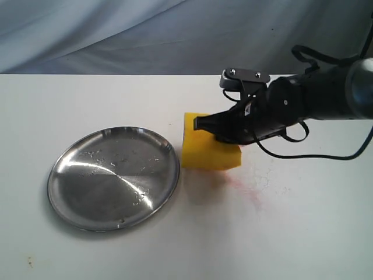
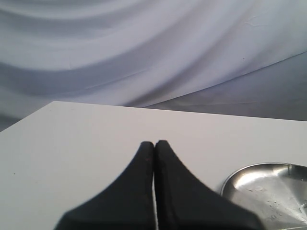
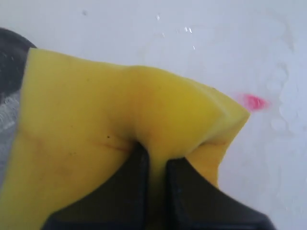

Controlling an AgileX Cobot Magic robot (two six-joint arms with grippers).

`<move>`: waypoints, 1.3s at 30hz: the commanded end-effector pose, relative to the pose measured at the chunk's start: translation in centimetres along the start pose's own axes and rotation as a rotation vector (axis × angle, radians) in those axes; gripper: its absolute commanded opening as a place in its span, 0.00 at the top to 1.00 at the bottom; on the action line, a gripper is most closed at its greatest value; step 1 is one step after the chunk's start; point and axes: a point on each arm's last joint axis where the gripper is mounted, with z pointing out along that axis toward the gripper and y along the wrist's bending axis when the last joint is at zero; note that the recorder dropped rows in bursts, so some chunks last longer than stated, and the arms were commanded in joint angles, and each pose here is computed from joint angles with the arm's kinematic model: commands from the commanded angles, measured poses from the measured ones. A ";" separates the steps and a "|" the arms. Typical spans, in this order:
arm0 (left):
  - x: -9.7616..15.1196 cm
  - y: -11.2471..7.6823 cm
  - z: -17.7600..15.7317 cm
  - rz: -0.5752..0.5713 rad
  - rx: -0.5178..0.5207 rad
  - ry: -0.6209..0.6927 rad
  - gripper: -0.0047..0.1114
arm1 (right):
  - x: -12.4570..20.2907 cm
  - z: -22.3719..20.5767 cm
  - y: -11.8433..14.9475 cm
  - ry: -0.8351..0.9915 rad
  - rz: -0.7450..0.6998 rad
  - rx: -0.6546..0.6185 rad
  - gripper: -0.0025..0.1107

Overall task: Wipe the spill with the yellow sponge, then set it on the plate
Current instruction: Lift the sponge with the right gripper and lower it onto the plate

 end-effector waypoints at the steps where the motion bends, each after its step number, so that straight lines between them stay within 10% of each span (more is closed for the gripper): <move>1: 0.1 0.0 0.0 -0.002 0.006 -0.003 0.96 | -2.6 -1.4 1.0 -0.079 -0.045 -0.020 0.98; 34: 0.1 0.0 0.0 -0.002 0.006 -0.003 0.96 | 1.8 3.2 13.7 -0.023 -0.189 -0.236 0.98; 39: 0.1 0.0 0.0 -0.004 0.006 -0.003 0.96 | 1.9 3.2 13.6 -0.012 -0.197 -0.229 0.76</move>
